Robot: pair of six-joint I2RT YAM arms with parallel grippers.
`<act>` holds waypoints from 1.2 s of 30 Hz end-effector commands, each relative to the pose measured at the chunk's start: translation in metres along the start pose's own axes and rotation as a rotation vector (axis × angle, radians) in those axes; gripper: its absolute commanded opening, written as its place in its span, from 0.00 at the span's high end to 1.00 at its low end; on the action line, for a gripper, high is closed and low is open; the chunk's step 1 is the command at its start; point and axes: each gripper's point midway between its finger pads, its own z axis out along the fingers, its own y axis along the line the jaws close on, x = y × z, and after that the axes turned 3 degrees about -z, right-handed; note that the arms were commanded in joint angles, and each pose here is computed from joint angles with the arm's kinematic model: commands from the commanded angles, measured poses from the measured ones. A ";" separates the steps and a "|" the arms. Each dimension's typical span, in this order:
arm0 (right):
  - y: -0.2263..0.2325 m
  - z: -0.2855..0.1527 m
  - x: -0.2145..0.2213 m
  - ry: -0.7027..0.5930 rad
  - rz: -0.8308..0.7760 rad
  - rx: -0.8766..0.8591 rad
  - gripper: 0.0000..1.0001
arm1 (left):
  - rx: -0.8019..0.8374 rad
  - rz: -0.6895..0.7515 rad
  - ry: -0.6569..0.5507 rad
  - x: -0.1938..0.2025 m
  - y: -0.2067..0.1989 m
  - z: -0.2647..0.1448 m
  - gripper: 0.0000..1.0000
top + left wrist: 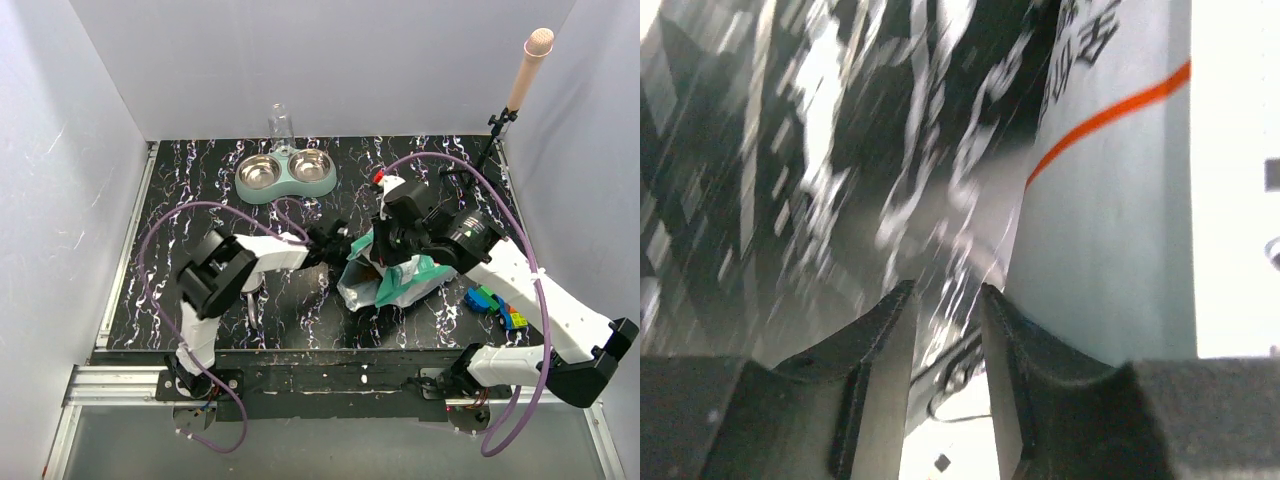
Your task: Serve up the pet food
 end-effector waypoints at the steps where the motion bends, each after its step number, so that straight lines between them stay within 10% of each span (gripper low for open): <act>1: -0.037 -0.003 0.008 0.024 0.072 0.131 0.99 | 0.158 0.151 -0.080 -0.050 -0.085 0.015 0.69; 17: -0.063 0.012 -0.004 0.019 0.105 0.107 0.99 | -0.170 0.255 -0.216 -0.014 0.046 -0.207 0.30; 23: -0.054 0.010 -0.013 0.003 0.095 0.061 0.99 | -0.480 0.028 -0.533 -0.009 0.124 -0.281 0.12; 36: -0.043 -0.004 -0.026 0.019 -0.009 -0.005 0.99 | -0.052 -0.313 -0.801 -0.024 0.160 -0.239 0.12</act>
